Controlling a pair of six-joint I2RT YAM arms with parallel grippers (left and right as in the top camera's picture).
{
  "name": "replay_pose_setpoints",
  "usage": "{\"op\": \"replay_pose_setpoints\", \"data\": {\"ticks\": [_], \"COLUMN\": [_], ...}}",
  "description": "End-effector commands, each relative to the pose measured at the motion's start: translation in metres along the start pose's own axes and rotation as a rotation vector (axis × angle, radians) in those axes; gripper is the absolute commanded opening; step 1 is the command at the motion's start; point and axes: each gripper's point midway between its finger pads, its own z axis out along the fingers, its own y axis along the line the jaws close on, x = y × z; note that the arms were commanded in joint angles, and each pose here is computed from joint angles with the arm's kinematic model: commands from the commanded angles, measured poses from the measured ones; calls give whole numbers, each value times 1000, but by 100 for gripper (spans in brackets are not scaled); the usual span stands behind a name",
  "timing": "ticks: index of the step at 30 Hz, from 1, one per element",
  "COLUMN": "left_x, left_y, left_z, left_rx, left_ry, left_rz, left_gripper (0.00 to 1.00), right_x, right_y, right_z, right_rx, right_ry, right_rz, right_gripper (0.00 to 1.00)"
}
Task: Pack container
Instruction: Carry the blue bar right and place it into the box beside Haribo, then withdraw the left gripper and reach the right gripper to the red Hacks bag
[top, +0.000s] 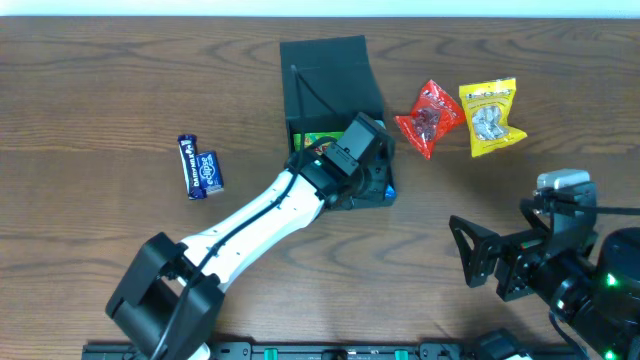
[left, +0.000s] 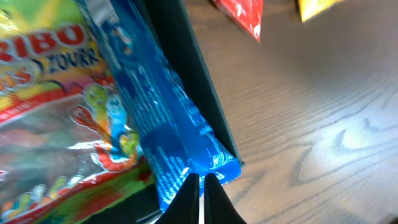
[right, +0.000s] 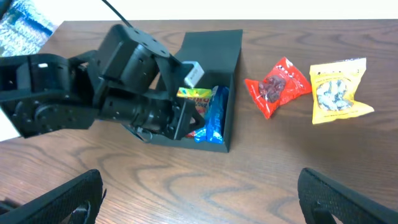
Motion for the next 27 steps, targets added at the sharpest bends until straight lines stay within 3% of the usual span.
{"op": "replay_pose_setpoints", "data": {"ticks": [1,11,17,22,27], "left_x": [18,34,29,-8,-75], "left_y": [10,26,11,-12,-12], "left_z": [20,52,52,21,-58], "left_rx": [-30,-71,9,90,150], "left_ry": [64,129,119,20,-199], "left_rz": [14,3,6,11,-22], "left_gripper": [6,6,6,6,6], "right_x": [-2,4,4,-1,-9], "right_y": [-1,-3,-3,-8,-10], "right_z": [-3,-4,-4,-4,-4], "right_rx": [7,14,14,50,65], "right_ry": [-13,12,11,-12,-47], "right_rz": [-23,-22,-22,2,8], "right_gripper": [99,99,99,99,99]}}
